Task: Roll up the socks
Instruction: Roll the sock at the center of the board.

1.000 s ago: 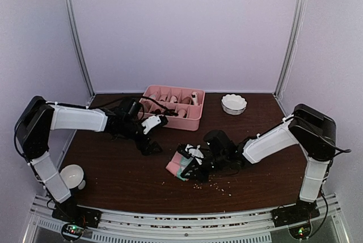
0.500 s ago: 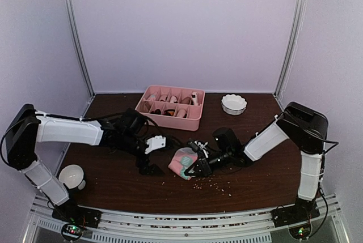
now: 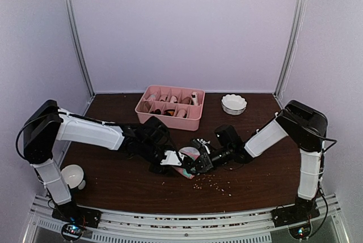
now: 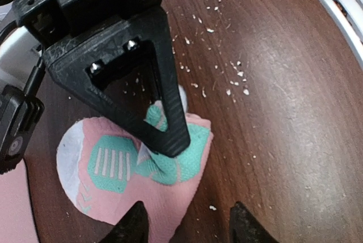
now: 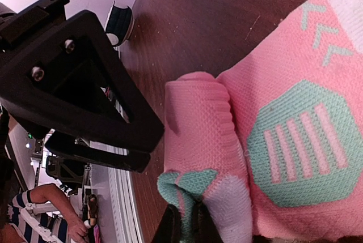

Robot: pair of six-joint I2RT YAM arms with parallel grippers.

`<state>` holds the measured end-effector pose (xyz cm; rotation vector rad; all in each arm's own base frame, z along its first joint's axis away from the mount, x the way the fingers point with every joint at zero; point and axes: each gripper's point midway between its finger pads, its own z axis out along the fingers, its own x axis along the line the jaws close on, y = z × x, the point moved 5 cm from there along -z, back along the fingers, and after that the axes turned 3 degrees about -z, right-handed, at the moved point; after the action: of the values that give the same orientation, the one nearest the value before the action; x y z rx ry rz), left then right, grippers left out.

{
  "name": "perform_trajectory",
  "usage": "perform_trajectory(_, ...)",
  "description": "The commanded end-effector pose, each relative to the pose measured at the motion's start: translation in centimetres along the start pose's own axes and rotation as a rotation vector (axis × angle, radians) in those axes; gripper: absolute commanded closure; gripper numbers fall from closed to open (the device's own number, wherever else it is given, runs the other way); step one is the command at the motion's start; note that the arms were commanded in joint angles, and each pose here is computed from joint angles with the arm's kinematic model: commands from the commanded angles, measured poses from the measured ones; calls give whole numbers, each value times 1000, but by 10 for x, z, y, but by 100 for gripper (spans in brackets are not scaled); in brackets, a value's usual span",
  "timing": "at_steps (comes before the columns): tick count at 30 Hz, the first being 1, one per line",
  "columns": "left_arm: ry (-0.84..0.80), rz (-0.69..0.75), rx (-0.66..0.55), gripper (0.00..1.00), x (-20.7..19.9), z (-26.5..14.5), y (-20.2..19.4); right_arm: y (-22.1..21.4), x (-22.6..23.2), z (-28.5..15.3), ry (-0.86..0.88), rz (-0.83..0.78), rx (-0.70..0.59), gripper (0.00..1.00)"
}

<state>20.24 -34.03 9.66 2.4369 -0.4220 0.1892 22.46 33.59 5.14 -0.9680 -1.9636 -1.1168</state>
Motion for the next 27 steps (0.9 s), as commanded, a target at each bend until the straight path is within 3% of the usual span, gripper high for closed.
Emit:
perform_trajectory(1,116,56,-2,47,20,8,13,-68,-61,-5,-251,342,136,99)
perform_trajectory(11,148,109,113,50,19,29,0,-66,-58,-4,-224,343,126,98)
perform_trajectory(19,90,89,153,83,7,45,-7,-57,-52,-5,-210,334,84,91)
perform_trajectory(20,74,76,156,87,4,46,-8,-56,-50,-5,-200,333,72,88)
perform_trajectory(22,44,41,158,94,-2,47,-11,-52,-47,-7,-187,317,47,64)
perform_trajectory(23,23,23,158,96,-6,46,-13,-50,-45,-8,-186,300,32,60)
perform_trajectory(27,-87,-53,143,98,-25,41,-18,-40,-39,-17,-216,234,-11,61)
